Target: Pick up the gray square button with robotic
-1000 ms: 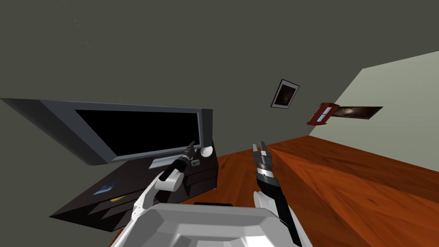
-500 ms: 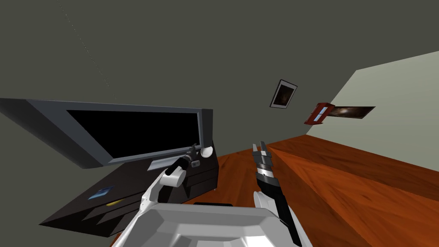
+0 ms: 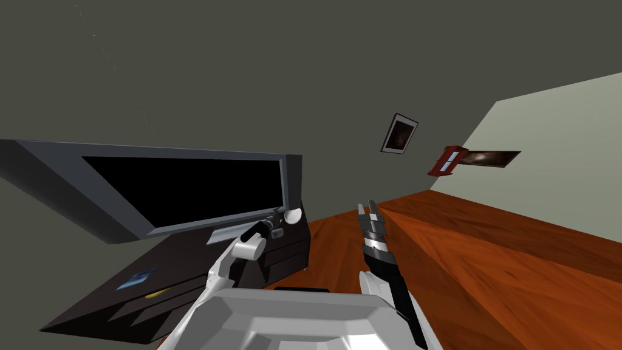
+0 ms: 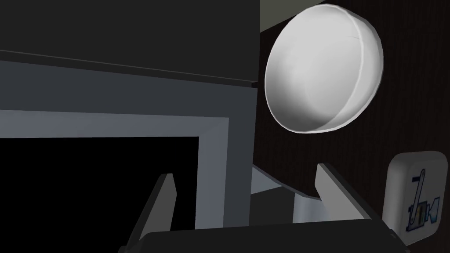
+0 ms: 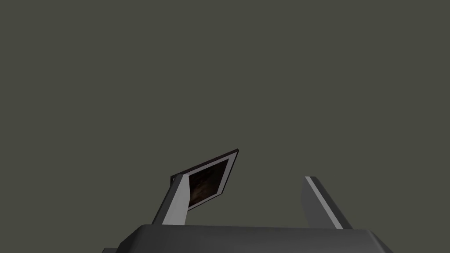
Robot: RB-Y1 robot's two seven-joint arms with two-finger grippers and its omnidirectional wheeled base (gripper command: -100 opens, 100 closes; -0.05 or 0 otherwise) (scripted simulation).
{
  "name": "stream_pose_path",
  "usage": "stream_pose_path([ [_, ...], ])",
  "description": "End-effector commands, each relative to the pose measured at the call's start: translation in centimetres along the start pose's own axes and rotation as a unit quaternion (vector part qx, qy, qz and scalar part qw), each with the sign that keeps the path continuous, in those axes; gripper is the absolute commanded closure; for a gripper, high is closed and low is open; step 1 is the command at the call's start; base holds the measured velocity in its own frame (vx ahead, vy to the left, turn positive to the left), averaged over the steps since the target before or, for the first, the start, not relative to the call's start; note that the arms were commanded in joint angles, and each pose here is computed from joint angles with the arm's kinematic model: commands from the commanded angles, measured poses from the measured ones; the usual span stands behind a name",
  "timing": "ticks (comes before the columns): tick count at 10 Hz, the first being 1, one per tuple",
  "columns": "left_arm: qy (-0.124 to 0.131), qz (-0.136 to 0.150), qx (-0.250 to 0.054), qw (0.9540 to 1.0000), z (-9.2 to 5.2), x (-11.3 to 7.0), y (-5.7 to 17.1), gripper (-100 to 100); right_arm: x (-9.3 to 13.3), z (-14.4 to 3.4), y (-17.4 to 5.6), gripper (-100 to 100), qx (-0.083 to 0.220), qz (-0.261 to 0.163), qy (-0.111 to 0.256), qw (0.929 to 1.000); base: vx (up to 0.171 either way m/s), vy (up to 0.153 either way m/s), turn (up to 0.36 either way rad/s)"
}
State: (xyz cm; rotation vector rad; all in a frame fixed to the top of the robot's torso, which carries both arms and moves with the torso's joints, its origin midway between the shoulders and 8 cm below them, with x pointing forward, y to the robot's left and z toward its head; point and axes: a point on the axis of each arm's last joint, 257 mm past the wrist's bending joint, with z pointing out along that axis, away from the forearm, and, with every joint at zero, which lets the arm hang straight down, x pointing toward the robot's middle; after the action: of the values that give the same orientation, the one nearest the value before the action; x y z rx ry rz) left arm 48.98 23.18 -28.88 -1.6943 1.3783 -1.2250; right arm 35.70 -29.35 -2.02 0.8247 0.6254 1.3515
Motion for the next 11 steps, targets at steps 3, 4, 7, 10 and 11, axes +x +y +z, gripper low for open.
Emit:
stream_pose_path([
  [3, -0.009, -0.021, -0.059, 0.998, 1.5, -0.4, 2.7, -100, 0.0, 0.0, 0.0, 0, 0.0, 0.0, 0.0, 1.0, 0.009, 0.025, -0.03],
  [4, -0.012, -0.021, -0.071, 0.9972, 1.4, -0.6, 3.3, -100, 0.0, 0.0, 0.0, 0, 0.0, 0.0, 0.0, 1.0, 0.008, 0.025, -0.028],
  [7, -0.02, -0.029, -0.106, 0.9937, 1.7, -0.9, 5.0, -100, 0.0, 0.0, 0.0, 0, 0.0, 0.0, 0.0, 1.0, 0.005, 0.017, -0.02],
  [10, -0.031, -0.046, -0.155, 0.9863, 2.3, -1.3, 7.4, -100, 0.0, 0.0, 0.0, 0, 0.0, 0.0, 0.0, 1.0, 0.01, 0.025, -0.03],
  [11, -0.035, -0.046, -0.166, 0.9844, 2.1, -1.4, 7.9, -100, 0.0, 0.0, 0.0, 0, 0.0, 0.0, 0.0, 1.0, 0.011, 0.025, -0.02],
])
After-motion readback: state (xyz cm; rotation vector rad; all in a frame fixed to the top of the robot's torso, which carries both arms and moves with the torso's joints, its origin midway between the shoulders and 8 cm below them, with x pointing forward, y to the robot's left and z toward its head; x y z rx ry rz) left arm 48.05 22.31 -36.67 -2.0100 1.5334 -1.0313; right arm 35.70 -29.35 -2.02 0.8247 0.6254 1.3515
